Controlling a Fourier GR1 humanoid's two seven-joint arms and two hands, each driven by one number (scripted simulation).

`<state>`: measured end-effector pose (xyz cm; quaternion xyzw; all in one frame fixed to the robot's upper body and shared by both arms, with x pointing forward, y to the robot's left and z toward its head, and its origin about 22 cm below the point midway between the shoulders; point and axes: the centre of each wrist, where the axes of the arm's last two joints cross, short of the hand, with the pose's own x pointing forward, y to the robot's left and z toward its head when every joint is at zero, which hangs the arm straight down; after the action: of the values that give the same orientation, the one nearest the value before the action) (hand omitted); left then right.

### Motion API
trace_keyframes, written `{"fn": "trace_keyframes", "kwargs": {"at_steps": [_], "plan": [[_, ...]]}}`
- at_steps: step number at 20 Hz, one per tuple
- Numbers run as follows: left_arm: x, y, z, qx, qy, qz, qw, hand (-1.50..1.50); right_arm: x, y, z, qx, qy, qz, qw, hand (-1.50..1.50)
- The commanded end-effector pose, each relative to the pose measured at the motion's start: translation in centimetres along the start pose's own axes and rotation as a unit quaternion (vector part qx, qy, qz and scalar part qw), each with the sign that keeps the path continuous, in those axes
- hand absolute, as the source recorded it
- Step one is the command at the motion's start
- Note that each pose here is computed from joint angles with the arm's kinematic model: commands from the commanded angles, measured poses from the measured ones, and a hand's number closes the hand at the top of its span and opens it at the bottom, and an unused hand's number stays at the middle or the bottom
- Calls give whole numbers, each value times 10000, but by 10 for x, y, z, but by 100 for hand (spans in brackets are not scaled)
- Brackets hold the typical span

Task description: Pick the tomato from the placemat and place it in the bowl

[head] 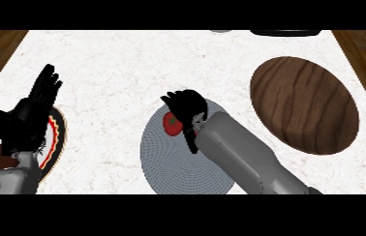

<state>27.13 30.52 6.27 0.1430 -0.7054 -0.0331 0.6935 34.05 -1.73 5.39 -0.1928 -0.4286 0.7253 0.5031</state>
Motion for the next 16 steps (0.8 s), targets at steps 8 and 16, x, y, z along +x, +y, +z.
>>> {"fn": "trace_keyframes", "kwargs": {"at_steps": [8, 16], "plan": [[-10, -25, -1, -42, 16, -4, 10000, 0, -8, 0, -15, 28, 231, -134, 9996, -150], [-5, -6, -15, -98, -24, -17, 9999, 0, -5, 13, -22, 196, -404, -234, 9987, 150]]}}
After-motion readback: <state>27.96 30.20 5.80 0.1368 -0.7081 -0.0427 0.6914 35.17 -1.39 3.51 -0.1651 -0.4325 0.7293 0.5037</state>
